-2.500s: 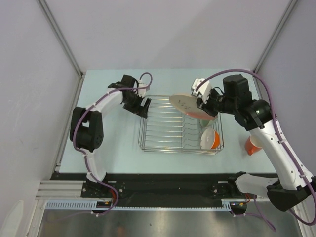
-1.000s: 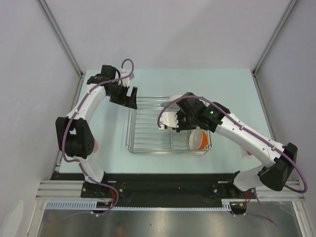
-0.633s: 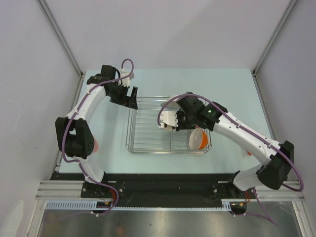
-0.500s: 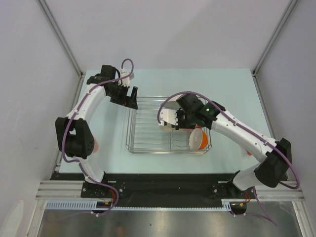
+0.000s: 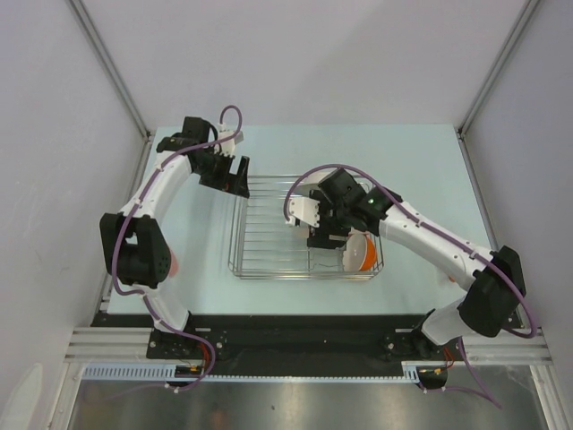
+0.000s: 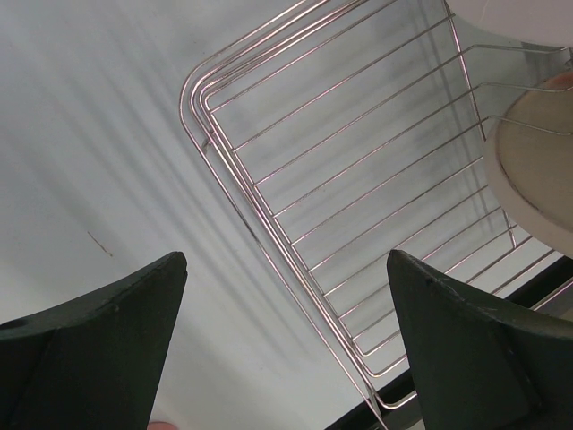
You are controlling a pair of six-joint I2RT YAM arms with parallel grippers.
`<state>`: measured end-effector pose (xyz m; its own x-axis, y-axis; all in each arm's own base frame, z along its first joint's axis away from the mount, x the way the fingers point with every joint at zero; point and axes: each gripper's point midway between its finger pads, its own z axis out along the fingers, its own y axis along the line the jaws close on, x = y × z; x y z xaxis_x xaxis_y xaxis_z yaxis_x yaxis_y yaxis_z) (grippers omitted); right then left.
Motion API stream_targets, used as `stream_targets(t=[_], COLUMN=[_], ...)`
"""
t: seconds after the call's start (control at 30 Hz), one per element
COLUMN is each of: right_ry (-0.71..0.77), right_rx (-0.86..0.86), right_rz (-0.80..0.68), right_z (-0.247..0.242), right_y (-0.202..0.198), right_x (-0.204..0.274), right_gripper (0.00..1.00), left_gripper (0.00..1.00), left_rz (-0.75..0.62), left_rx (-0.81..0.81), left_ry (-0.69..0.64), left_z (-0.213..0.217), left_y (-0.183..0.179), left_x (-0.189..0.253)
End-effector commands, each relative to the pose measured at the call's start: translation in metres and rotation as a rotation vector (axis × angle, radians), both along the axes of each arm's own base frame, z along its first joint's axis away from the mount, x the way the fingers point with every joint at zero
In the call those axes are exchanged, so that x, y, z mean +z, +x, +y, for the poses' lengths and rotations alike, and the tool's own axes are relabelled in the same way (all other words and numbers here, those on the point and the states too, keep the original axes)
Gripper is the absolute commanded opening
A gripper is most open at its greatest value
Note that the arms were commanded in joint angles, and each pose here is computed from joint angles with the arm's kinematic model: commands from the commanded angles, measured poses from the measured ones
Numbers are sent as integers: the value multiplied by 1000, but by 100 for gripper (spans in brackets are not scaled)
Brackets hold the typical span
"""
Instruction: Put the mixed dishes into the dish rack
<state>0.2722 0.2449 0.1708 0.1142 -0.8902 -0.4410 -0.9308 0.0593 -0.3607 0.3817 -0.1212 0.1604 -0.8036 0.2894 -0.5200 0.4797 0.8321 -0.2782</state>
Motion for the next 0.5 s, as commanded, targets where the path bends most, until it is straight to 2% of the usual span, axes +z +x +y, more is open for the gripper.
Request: stream_targets(t=[0.0, 0.1, 0.3, 0.4, 0.47], right_ry=[72, 94, 207, 316, 441], right_rx=[-14, -32, -23, -40, -103], right_rz=[-54, -83, -206, -255, -265], right_z=[5, 5, 12, 12, 10], right_y=[-2, -1, -11, -22, -27], right_x=[20, 28, 77, 110, 137], right_gripper=[100, 100, 100, 100, 100], left_gripper=[100, 100, 100, 100, 100], left_rz=[-97, -101, -120, -134, -140], left_rx=[-5, -2, 0, -3, -10], left_ry=[-26, -24, -5, 9, 36], left_z=[-2, -2, 3, 6, 11], left_y=[8, 8, 2, -6, -12], left_x=[34, 38, 53, 62, 66])
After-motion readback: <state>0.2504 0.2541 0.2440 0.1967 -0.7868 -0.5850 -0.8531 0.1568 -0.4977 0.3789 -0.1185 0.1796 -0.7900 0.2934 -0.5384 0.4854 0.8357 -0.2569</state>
